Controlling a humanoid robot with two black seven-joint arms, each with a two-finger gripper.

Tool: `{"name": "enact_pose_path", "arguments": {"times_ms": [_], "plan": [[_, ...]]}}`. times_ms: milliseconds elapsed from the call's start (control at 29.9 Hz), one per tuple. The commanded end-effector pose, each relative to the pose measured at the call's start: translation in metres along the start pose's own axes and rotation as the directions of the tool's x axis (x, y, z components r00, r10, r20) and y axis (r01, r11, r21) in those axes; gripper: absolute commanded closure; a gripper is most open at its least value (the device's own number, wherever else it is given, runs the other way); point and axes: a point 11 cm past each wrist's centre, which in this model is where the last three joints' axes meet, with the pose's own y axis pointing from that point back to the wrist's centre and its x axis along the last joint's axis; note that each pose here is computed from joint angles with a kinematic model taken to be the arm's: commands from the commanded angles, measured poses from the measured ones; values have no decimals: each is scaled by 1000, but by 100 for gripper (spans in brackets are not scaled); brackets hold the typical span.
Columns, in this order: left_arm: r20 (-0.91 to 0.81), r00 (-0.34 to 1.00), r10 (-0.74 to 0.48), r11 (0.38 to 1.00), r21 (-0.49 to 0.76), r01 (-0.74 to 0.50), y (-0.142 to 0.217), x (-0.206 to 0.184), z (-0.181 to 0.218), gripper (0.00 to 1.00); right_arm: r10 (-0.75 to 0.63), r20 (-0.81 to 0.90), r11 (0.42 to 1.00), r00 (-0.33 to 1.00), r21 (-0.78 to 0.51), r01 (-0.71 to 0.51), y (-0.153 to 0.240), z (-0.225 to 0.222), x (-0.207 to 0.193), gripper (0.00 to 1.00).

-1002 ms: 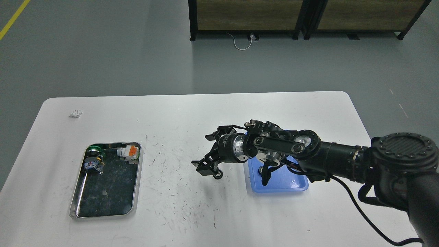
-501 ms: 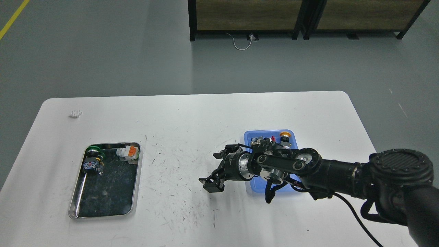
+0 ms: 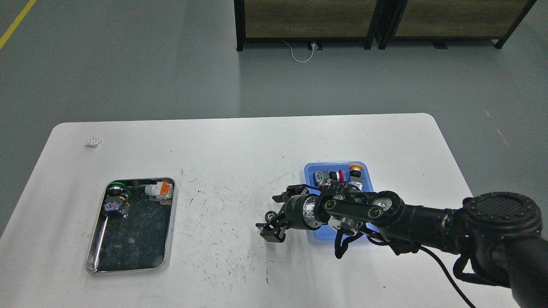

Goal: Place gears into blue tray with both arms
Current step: 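Grasp the second black gear on the table with the right gripper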

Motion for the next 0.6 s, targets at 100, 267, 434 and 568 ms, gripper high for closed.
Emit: {"name": "enact_pose_path", "arguments": {"times_ms": [100, 267, 434, 568], "plan": [[0, 1000, 3, 1000, 1, -3, 0, 1, 0, 3, -5, -22, 1000, 1000, -2, 5, -1, 3, -2, 15], [0, 1000, 3, 1000, 1, -3, 0, 1, 0, 3, -16, -11, 1000, 1000, -12, 16, -1, 10, -6, 22], [1, 1000, 4, 1000, 0, -4, 0, 1, 1, 3, -20, 0, 1000, 1000, -21, 20, 0, 17, -7, 37], [1, 1000, 4, 1000, 0, -4, 0, 1, 1, 3, -17, -2, 1000, 1000, -18, 17, 0, 17, -5, 40]]}}
